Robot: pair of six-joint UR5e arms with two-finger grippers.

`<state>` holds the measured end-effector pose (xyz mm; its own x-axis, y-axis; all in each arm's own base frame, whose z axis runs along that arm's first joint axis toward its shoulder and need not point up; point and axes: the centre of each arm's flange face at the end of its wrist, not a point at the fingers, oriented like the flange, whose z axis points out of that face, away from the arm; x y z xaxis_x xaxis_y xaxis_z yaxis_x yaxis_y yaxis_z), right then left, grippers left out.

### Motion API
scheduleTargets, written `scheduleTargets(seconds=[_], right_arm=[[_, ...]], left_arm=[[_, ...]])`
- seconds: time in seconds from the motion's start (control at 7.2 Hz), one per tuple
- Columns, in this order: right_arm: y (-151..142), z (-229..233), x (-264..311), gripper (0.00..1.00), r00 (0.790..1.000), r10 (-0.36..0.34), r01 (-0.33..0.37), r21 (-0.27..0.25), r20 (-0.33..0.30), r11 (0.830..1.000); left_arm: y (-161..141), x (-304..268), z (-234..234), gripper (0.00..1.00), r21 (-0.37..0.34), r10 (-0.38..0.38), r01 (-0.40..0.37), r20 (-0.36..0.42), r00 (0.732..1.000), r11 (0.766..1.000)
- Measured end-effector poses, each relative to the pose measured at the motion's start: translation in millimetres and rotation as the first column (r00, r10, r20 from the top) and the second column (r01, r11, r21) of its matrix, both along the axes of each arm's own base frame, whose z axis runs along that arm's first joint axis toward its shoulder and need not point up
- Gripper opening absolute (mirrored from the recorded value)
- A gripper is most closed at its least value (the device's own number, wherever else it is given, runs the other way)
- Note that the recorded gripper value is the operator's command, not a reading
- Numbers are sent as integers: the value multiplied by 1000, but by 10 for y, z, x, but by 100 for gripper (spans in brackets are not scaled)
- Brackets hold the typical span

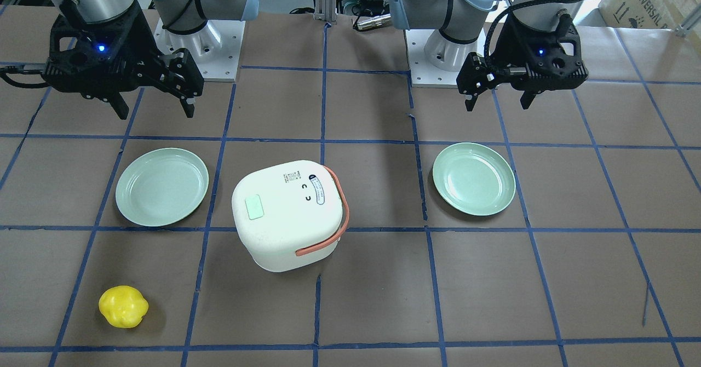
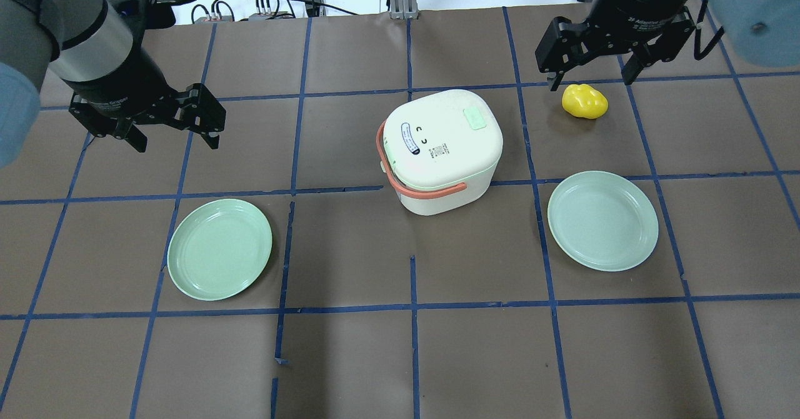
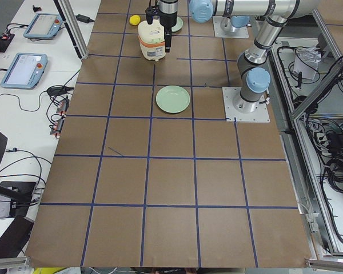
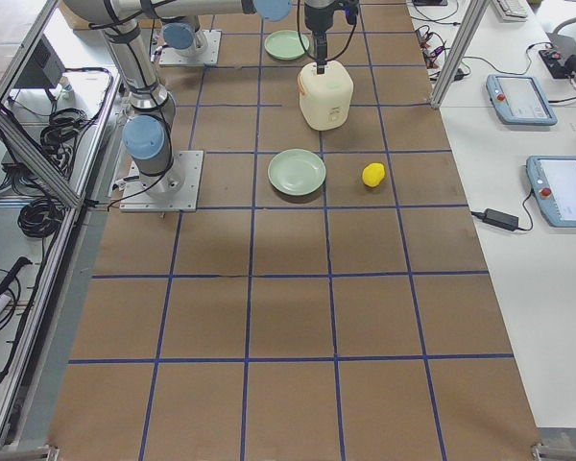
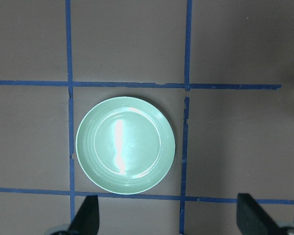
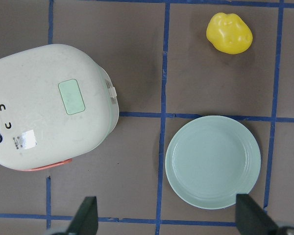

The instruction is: Press rice cooker button

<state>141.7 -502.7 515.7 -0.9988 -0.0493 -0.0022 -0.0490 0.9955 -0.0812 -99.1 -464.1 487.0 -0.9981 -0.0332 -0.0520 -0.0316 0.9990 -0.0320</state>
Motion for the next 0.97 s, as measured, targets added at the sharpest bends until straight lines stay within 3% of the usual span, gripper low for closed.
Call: scheduleTargets(seconds=[0.83,0.97], right_arm=[[-2,-1,10,98,1000,1,-1,1,13,1000],[-6,-10,12,63,1000,0,0,3,14,1000]], left_arm=[[-1,0,1,100,-1,0,0,0,1000,1000],[-1,0,1,100,-1,0,0,0,1000,1000]])
